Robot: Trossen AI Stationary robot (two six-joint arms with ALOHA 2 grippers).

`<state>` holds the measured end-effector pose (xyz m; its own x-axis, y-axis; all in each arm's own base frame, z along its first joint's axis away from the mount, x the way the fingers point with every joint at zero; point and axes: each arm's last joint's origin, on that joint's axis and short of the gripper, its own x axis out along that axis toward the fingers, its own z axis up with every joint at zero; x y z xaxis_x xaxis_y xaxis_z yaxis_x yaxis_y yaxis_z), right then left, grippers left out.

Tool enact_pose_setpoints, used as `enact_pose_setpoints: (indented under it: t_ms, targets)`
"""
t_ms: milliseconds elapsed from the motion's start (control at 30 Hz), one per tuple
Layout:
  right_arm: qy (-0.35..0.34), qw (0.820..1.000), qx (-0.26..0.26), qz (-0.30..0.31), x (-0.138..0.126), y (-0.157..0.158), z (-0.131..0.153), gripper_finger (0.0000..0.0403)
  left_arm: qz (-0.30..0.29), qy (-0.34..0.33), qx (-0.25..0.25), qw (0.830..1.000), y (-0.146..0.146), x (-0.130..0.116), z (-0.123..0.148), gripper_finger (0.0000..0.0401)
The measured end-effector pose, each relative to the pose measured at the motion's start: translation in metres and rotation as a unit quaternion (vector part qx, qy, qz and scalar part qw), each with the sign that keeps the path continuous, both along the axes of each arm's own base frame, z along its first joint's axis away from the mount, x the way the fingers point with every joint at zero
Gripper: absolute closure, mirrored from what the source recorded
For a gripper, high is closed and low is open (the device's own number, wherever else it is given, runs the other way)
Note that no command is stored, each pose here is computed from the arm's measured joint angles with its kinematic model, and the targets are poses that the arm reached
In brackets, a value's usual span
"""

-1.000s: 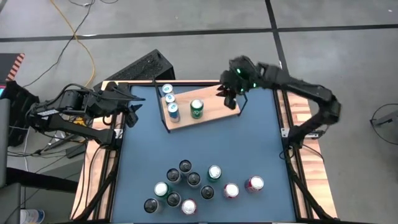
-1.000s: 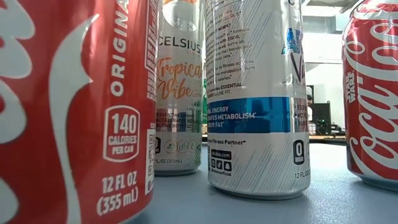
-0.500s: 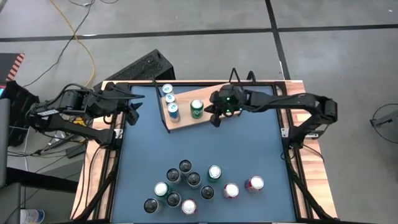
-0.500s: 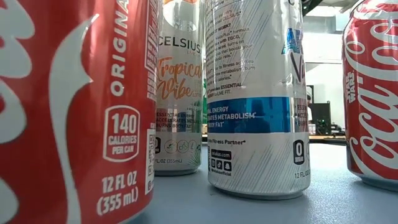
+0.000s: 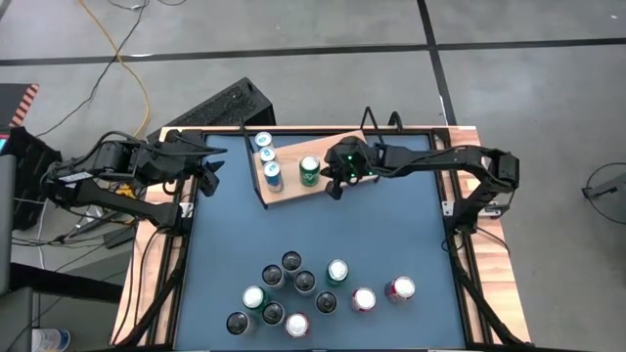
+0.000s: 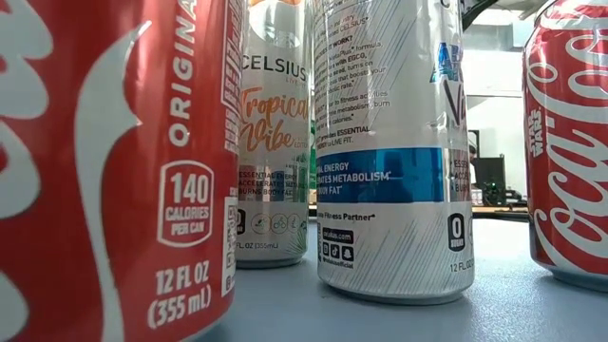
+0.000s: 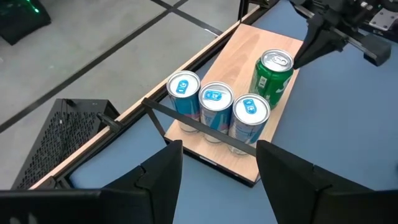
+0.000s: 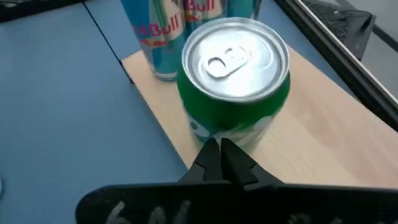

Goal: Place canned beverage on shelf
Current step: Put the top right green soda can on the shelf

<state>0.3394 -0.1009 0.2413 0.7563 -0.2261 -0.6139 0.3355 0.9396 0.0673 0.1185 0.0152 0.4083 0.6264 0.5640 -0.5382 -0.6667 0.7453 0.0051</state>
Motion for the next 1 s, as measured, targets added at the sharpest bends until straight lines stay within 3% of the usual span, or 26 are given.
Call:
enact_pose_setpoints:
  t_ms: [467, 800, 1000]
  targets:
    - [-0.004, 1.000, 0.016, 0.010, 0.027, -0.005, -0.032, 0.0403, -0.003, 0.005, 0.005, 1.000, 0.000, 0.000, 0.000, 0.0208]
    - [-0.014, 1.000, -0.002, 0.017, 0.051, -0.020, -0.030, 0.0403, -0.001, 0.005, 0.007, 1.000, 0.000, 0.000, 0.000, 0.0208]
    - [-0.012, 1.000, -0.009, 0.011, 0.047, -0.026, -0.023, 0.0403, -0.001, 0.004, 0.006, 1.000, 0.000, 0.000, 0.000, 0.0208]
